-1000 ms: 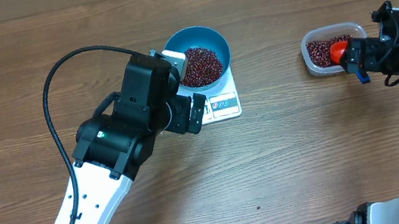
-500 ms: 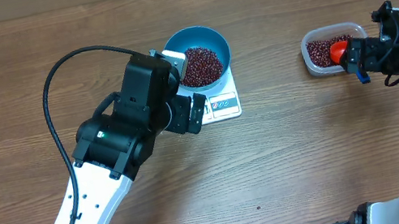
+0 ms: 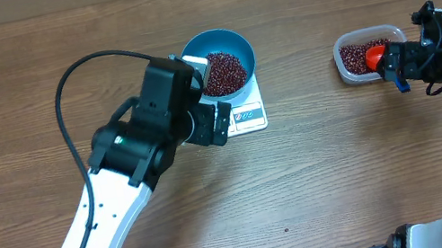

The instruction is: Scoop item into bowl and weigh 150g on scale

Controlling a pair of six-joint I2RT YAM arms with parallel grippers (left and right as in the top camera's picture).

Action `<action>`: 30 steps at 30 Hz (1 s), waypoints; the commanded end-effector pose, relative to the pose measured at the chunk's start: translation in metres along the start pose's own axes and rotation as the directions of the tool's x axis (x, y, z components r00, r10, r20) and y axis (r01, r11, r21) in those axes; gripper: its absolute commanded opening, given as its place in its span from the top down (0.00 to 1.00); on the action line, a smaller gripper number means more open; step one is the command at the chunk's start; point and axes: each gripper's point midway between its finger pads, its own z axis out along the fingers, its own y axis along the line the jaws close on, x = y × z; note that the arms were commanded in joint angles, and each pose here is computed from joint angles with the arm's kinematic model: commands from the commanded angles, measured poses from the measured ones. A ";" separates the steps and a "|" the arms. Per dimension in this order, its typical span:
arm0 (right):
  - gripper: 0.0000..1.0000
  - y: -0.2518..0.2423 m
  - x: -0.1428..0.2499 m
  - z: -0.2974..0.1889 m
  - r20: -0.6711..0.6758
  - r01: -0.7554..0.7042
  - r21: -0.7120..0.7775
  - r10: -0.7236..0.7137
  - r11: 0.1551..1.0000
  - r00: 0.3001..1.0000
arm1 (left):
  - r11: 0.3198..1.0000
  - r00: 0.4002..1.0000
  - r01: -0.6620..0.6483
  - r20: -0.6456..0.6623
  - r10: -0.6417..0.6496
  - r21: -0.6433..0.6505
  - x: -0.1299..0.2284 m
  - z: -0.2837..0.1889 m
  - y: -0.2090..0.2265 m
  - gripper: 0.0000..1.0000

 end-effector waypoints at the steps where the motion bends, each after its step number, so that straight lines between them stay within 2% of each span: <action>1: 0.00 0.001 -0.008 -0.006 0.026 0.011 -0.005 -0.011 1.000 1.000 | 0.984 0.982 0.177 -0.069 -0.176 0.014 0.004 0.024 -0.007 0.00; 4: 0.00 0.001 -0.008 -0.006 0.027 0.011 -0.005 -0.011 1.000 1.000 | 0.979 0.969 0.205 -0.141 -0.203 -0.006 0.015 0.052 -0.012 0.00; 8: 0.00 0.001 -0.008 -0.006 0.027 0.011 -0.005 -0.011 1.000 1.000 | 0.986 0.965 0.169 -0.203 -0.165 -0.001 0.026 0.102 -0.035 0.00; 10: 0.00 0.001 -0.008 -0.006 0.026 0.011 -0.005 -0.011 1.000 1.000 | 0.974 0.953 0.217 -0.205 -0.224 -0.057 0.032 0.113 -0.037 0.00; 12: 0.00 0.001 -0.008 -0.006 0.026 0.011 -0.005 -0.011 1.000 1.000 | 0.964 0.945 0.245 -0.197 -0.262 -0.103 0.036 0.116 -0.040 0.00; 20: 0.00 0.001 -0.008 -0.006 0.027 0.011 -0.005 -0.011 1.000 1.000 | 0.957 0.940 0.253 -0.197 -0.277 -0.139 0.041 0.114 -0.039 0.01; 24: 0.00 0.001 -0.008 -0.006 0.027 0.011 -0.005 -0.011 1.000 1.000 | 0.910 0.896 0.324 -0.224 -0.383 -0.259 0.061 0.107 -0.022 0.00; 30: 0.00 0.001 -0.008 -0.006 0.027 0.011 -0.005 -0.011 1.000 1.000 | 0.902 0.883 0.310 -0.261 -0.391 -0.301 0.073 0.101 -0.017 0.00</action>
